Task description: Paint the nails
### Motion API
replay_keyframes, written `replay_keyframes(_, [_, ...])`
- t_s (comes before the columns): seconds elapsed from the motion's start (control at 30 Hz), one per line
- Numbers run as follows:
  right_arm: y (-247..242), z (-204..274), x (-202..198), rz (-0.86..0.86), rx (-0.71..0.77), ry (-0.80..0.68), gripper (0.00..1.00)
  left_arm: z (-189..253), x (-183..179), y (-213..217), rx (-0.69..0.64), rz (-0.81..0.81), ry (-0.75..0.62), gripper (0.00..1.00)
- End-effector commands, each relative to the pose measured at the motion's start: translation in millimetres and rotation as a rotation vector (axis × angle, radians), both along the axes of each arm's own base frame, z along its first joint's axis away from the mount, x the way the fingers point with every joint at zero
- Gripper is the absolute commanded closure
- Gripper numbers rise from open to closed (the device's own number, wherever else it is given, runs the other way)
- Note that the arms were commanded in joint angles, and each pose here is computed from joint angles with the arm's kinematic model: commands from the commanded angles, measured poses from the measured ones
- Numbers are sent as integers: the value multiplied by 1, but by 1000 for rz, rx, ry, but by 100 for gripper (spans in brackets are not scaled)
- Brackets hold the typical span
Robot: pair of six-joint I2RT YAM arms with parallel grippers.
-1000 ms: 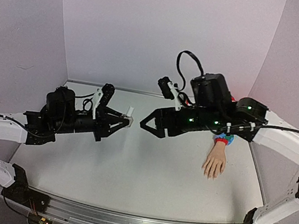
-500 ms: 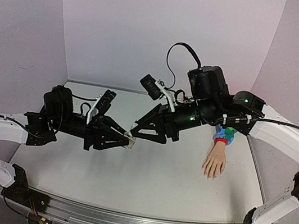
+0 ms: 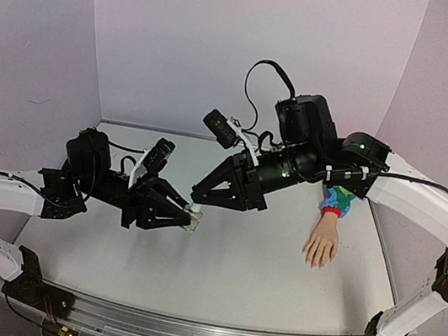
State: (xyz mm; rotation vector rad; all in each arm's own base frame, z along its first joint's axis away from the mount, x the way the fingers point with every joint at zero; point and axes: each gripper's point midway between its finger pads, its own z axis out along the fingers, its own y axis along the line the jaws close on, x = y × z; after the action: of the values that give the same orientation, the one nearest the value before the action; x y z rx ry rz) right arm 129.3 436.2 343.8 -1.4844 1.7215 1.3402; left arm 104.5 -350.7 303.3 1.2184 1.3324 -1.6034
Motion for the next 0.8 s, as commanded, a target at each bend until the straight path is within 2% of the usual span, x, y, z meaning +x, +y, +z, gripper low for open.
replay_keyframes(0.0, [5, 3, -4, 40, 30, -3, 79, 31, 3, 0, -88, 15, -62, 100])
replay_keyframes(0.07, [6, 1, -3, 38, 28, -2, 82, 32, 3, 1, -91, 21, -63, 100])
replay_keyframes(0.2, [8, -4, 0, 22, 26, -3, 97, 38, 15, 2, -108, 107, -71, 100])
replay_keyframes(0.3, [11, -15, 5, -8, 21, 6, 100, 45, 41, 6, -113, 279, -78, 100])
replay_keyframes(0.4, [15, -30, 23, -132, -3, 41, 100, 51, 82, 19, -109, 547, -79, 100])
replay_keyframes(0.53, [21, -62, 71, -487, -53, 86, 100, 56, 142, 46, -56, 927, -110, 100])
replay_keyframes(0.57, [18, -72, 93, -668, -79, 63, 100, 56, 155, 53, -47, 1017, -123, 100])
replay_keyframes(0.6, [17, -79, 101, -778, -92, 64, 100, 57, 166, 58, -47, 1087, -130, 100])
replay_keyframes(0.67, [5, -101, 127, -1073, -114, 127, 100, 59, 180, 61, -58, 1161, -155, 100])
replay_keyframes(0.77, [3, -109, 135, -1268, -158, 124, 100, 54, 195, 48, -27, 1191, -193, 100])
